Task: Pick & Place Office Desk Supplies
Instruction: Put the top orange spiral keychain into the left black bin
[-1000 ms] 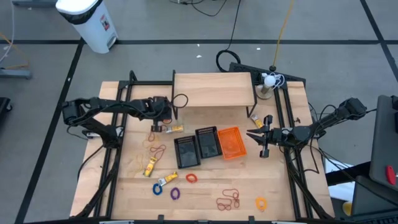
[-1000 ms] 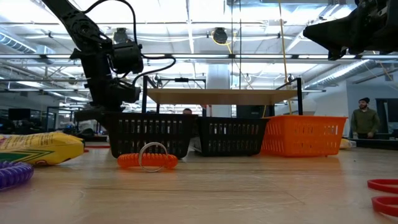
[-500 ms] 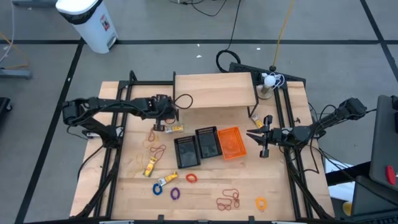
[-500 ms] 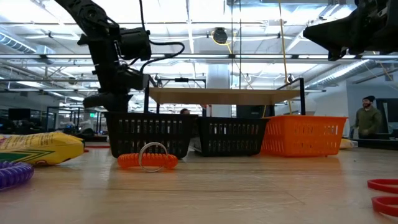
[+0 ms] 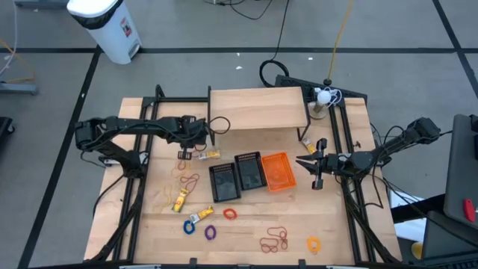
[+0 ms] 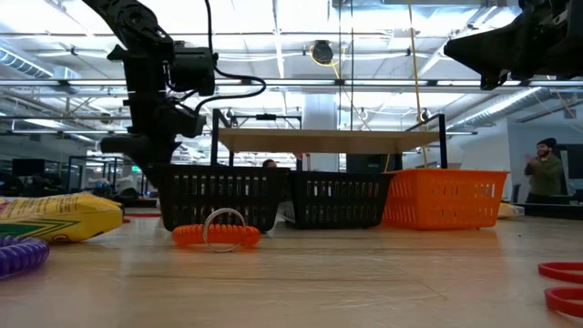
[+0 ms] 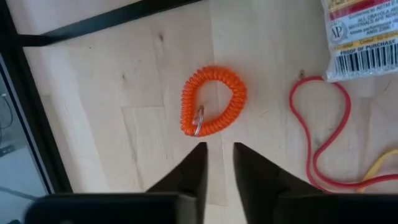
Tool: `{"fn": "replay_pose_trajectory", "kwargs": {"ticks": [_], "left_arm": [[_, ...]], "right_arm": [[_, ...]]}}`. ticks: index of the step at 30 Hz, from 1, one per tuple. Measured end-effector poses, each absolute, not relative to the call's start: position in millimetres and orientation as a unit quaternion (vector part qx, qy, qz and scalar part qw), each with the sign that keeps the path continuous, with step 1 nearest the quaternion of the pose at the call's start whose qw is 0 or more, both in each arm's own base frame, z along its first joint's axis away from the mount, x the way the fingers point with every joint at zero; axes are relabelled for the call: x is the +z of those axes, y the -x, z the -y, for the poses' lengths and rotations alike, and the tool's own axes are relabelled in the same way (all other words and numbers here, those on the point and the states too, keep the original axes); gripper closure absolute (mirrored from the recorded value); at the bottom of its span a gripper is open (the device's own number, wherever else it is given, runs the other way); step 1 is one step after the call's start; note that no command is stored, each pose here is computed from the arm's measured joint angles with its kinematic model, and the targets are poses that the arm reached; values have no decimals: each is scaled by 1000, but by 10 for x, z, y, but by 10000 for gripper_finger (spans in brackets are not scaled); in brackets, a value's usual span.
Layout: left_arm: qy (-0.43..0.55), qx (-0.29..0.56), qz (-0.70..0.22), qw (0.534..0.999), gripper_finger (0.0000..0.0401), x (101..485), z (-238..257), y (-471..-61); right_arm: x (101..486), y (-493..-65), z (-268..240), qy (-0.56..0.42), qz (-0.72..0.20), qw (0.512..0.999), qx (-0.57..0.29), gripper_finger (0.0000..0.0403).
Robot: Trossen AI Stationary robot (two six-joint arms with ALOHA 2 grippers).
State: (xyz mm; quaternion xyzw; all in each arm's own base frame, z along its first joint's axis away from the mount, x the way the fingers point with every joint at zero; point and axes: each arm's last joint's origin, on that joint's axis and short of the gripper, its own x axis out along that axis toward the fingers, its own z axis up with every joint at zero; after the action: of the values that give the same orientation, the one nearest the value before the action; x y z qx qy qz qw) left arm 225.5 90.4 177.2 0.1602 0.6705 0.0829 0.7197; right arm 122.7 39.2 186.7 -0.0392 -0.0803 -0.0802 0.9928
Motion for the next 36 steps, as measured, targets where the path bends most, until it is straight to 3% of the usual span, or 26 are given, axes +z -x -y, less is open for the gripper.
{"fn": "replay_pose_trajectory", "kwargs": {"ticks": [7, 12, 28, 36], "left_arm": [[-162, 94, -671, 718, 216, 1774, -941, -2247], [-155, 100, -676, 713, 184, 1752, -1005, -2226], [-154, 103, -659, 729, 222, 1762, -1072, -2249], [-150, 106, -642, 744, 218, 1769, -1092, -2280]], "right_arm": [[1866, -1227, -392, 40, 80, 993, -80, 358], [1863, -1228, -392, 40, 79, 993, -80, 358], [1863, -1228, -393, 40, 78, 993, -80, 358], [1862, -1228, -393, 41, 78, 993, -80, 358]]}}
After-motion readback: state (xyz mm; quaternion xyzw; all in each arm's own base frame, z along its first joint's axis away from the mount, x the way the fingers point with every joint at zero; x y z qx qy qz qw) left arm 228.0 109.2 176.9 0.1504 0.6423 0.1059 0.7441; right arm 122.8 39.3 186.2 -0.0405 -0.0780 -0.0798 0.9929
